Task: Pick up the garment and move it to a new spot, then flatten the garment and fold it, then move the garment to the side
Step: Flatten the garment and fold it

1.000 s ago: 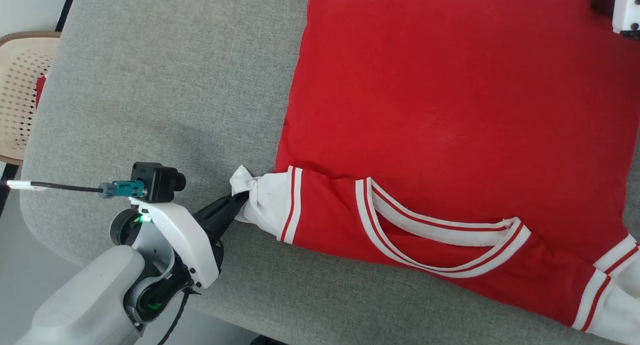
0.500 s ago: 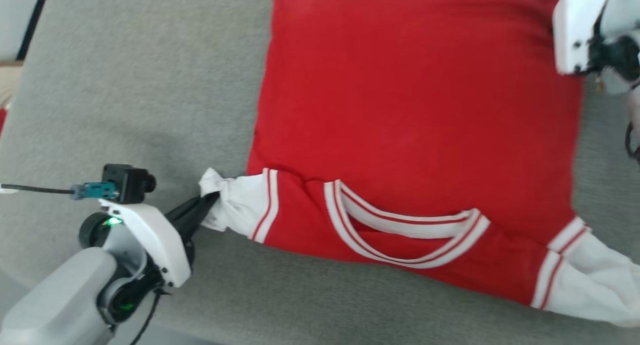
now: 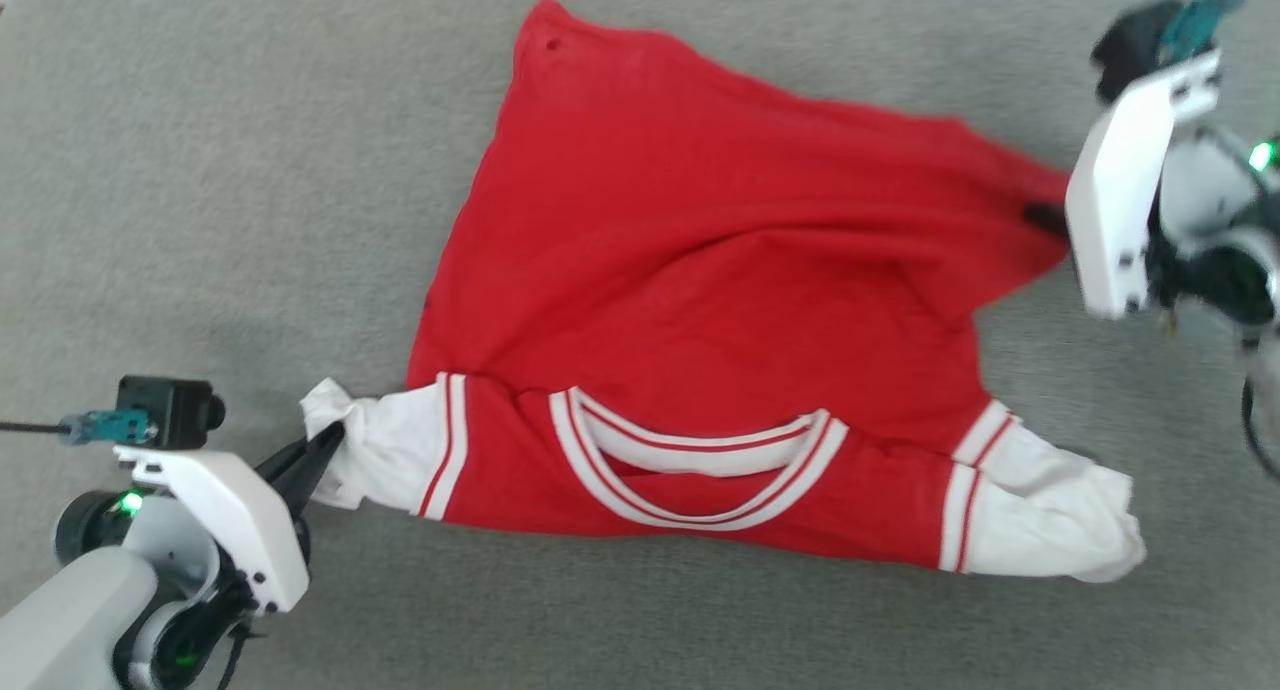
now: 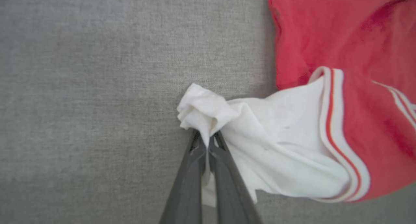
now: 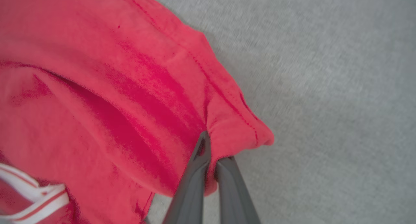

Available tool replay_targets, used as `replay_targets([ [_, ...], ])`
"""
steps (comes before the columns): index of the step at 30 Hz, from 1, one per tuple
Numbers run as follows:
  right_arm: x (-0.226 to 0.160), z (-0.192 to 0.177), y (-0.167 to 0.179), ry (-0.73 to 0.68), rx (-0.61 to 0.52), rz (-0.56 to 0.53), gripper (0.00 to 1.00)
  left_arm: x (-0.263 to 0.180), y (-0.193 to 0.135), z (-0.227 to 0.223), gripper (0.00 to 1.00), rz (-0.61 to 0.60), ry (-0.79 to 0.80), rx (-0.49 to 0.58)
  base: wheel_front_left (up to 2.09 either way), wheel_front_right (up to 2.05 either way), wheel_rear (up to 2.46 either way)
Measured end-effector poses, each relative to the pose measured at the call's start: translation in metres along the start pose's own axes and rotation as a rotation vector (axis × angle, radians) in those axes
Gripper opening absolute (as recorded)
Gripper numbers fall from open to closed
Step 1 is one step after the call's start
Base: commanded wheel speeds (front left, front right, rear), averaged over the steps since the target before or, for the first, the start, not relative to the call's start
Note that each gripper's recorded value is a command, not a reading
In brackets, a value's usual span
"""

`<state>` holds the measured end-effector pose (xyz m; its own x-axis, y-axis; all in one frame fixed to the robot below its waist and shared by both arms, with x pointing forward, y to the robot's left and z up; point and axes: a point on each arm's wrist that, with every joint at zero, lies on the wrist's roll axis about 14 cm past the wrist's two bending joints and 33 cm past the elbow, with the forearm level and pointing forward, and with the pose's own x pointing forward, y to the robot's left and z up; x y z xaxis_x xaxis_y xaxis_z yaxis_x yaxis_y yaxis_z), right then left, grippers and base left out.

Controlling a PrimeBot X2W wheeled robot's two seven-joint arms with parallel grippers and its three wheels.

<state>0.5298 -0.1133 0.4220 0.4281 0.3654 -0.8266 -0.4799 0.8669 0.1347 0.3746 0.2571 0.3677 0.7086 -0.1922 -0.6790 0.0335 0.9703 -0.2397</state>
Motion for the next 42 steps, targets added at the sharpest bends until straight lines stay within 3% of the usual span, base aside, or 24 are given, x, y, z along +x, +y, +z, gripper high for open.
replay_targets([
  [12, -0.048, -0.089, 0.012, 0.073, 0.078, 0.027, 0.00, -0.002, -0.017, 0.011, 0.00, -0.037, -0.015, 0.033, 0.00, 0.00, 0.00],
  [17, -0.045, -0.127, 0.028, 0.119, 0.152, 0.059, 0.00, -0.001, -0.021, 0.010, 0.00, -0.044, -0.009, 0.028, 0.00, 0.00, 0.00],
  [21, -0.038, -0.137, 0.033, 0.104, 0.198, 0.061, 0.01, 0.000, -0.022, 0.008, 0.00, -0.047, -0.002, 0.025, 0.00, 0.00, 0.00],
  [22, -0.035, -0.137, 0.034, 0.091, 0.211, 0.061, 0.05, 0.001, -0.022, 0.007, 0.00, -0.047, 0.002, 0.024, 0.00, 0.00, 0.00],
  [24, -0.028, -0.139, 0.035, 0.069, 0.242, 0.062, 0.51, 0.002, -0.021, 0.006, 0.00, -0.046, 0.007, 0.022, 0.00, 0.00, 0.00],
  [25, -0.025, -0.140, 0.034, 0.060, 0.246, 0.056, 0.67, 0.003, -0.022, 0.007, 0.00, -0.048, 0.006, 0.021, 0.00, 0.00, 0.00],
  [26, -0.023, -0.141, 0.033, 0.059, 0.252, 0.053, 1.00, 0.003, -0.022, 0.007, 0.00, -0.049, 0.006, 0.019, 0.00, 0.00, 0.00],
  [33, -0.027, -0.130, 0.030, 0.011, 0.218, 0.036, 1.00, 0.002, -0.021, 0.007, 0.00, -0.043, 0.000, 0.015, 0.00, 0.00, 0.00],
  [42, -0.066, -0.082, 0.024, -0.152, 0.141, -0.010, 1.00, -0.004, -0.018, 0.006, 0.00, -0.033, -0.015, 0.004, 0.00, 0.00, 0.00],
])
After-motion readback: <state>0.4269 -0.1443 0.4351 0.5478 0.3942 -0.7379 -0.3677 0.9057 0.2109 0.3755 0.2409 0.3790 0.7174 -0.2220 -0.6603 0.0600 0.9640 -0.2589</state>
